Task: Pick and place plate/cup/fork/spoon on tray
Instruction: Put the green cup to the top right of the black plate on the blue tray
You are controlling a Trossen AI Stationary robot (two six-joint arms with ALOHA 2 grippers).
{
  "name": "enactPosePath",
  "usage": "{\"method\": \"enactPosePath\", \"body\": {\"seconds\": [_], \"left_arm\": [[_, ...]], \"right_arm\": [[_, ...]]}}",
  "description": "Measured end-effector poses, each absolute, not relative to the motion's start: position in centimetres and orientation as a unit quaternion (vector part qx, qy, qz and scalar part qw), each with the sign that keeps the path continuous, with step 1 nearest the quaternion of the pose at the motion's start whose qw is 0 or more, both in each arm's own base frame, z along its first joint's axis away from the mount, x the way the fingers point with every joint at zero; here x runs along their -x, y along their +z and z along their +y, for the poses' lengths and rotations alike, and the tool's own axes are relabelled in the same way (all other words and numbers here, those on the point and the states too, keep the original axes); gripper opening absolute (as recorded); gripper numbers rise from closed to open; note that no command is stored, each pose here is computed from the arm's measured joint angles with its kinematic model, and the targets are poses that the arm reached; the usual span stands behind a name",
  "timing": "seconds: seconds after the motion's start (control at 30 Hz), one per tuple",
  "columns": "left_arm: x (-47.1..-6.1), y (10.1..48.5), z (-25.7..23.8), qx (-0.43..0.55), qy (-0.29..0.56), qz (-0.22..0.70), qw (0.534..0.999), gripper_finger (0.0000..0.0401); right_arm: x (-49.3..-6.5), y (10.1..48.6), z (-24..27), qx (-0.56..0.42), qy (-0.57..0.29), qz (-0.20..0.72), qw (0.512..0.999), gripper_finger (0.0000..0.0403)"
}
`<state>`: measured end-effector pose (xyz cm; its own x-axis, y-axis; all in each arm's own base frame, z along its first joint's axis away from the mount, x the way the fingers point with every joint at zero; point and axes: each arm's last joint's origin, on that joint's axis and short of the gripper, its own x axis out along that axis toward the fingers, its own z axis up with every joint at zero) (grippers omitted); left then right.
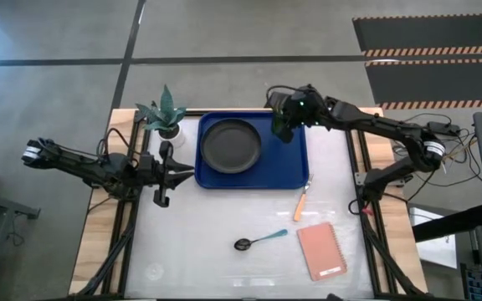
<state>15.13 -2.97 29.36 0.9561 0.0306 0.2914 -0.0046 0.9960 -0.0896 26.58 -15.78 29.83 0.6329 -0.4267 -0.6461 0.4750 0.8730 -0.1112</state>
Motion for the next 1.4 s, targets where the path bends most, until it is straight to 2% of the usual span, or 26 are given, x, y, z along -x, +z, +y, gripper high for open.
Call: {"method": "enactPosePath", "body": {"seconds": [0.37,1.27,1.4], "left_arm": [[-15.1,29.4,-2.9,0.044,0.011,-0.150,0.988,0.0054],[-15.1,29.4,-2.9,0.044,0.011,-0.149,0.988,0.0054],[-15.1,29.4,-2.9,0.044,0.011,-0.149,0.988,0.0054]], "right_arm": [[-28.0,27.2,-17.4,-0.022,-0.245,0.383,0.890,0.0008],[-27.7,25.3,-18.4,-0.019,-0.265,0.370,0.890,0.0009],[-27.7,25.2,-18.5,-0.016,-0.273,0.373,0.887,0.0019]]}}
